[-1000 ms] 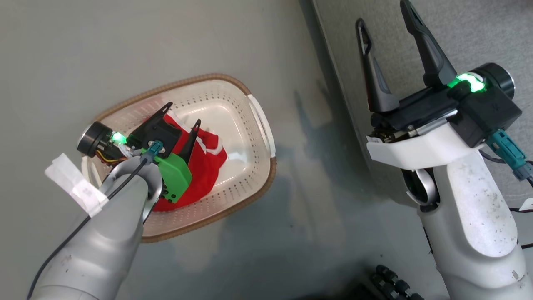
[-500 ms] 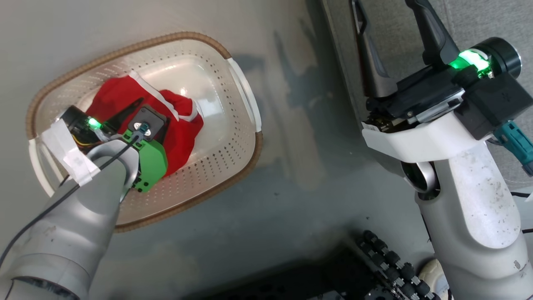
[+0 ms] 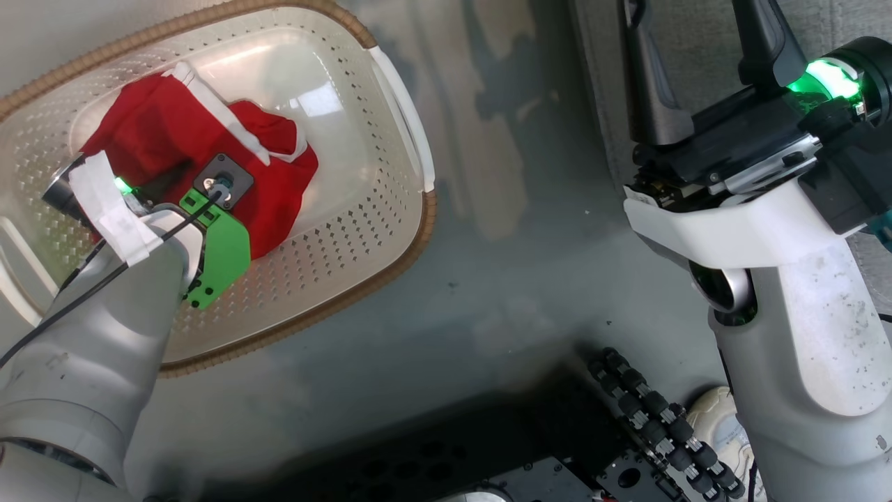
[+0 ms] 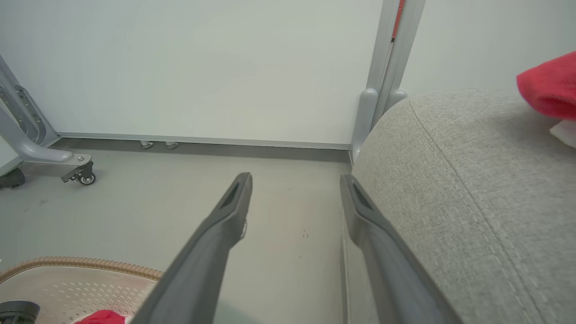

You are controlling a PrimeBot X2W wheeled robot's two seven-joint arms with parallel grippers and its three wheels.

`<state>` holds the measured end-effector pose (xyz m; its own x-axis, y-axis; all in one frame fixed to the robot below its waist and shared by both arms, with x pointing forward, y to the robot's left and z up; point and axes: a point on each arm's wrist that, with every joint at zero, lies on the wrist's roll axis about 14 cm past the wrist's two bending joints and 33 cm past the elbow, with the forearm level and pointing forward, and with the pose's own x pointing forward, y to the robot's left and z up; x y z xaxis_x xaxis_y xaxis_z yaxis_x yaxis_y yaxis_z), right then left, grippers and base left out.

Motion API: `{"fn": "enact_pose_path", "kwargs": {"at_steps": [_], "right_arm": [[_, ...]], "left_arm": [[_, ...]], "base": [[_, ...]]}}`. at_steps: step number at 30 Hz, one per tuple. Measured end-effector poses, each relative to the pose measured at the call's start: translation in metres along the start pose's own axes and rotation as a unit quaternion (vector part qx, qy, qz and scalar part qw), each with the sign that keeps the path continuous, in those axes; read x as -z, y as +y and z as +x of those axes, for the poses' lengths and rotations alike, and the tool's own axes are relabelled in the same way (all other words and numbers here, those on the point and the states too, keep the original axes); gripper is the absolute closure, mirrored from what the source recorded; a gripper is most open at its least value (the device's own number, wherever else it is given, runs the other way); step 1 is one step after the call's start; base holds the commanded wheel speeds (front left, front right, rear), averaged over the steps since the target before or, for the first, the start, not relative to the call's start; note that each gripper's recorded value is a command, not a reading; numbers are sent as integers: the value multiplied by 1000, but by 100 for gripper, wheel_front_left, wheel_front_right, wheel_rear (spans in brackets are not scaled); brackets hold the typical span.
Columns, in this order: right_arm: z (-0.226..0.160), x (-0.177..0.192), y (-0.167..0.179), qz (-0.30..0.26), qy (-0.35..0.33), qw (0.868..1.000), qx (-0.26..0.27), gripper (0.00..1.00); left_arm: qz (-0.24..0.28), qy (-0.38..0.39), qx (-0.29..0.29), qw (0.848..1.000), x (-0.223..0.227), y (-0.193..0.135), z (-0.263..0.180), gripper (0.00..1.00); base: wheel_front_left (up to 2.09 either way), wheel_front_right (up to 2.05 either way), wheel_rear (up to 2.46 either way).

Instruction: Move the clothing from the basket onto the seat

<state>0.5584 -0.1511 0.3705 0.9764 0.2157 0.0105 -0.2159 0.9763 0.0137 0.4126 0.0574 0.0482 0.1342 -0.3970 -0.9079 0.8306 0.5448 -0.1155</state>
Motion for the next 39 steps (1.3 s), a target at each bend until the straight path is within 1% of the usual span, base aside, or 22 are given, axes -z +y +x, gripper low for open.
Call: {"fn": "enact_pose_path", "kwargs": {"at_steps": [4,11,12,13,14,19,23,31,36,39], "right_arm": [[0,7,0,-1,4,1000,0,0],[-5,14,-2,-9,9,1000,4,0],[-6,14,-1,-9,10,1000,4,0],[-7,16,-1,-9,12,1000,4,0],[-8,17,-1,-8,13,1000,4,0],[-8,19,1,-7,14,1000,3,0],[-6,14,0,-5,9,1000,3,0],[-6,-4,-4,-6,-2,1000,12,0],[-9,-18,-5,-4,-7,1000,17,0],[-14,-26,-6,-3,-6,1000,21,0]], "left_arm": [[6,42,5,999,19,0,6,0],[8,67,16,998,27,-8,13,0],[12,68,17,997,28,-9,13,43],[15,72,18,997,29,-10,13,78],[17,72,19,997,29,-11,12,100],[24,67,20,997,26,-12,12,100],[27,38,16,999,11,-7,13,100],[27,-46,5,999,-37,-6,-4,100],[21,-106,-5,994,-76,-7,-25,100],[17,-133,-9,991,-90,-11,-40,100]], "base": [[0,0,0],[0,0,0],[0,0,0],[0,0,0],[0,0,0],[0,0,0],[0,0,0],[0,0,0],[0,0,0],[0,0,0]]}}
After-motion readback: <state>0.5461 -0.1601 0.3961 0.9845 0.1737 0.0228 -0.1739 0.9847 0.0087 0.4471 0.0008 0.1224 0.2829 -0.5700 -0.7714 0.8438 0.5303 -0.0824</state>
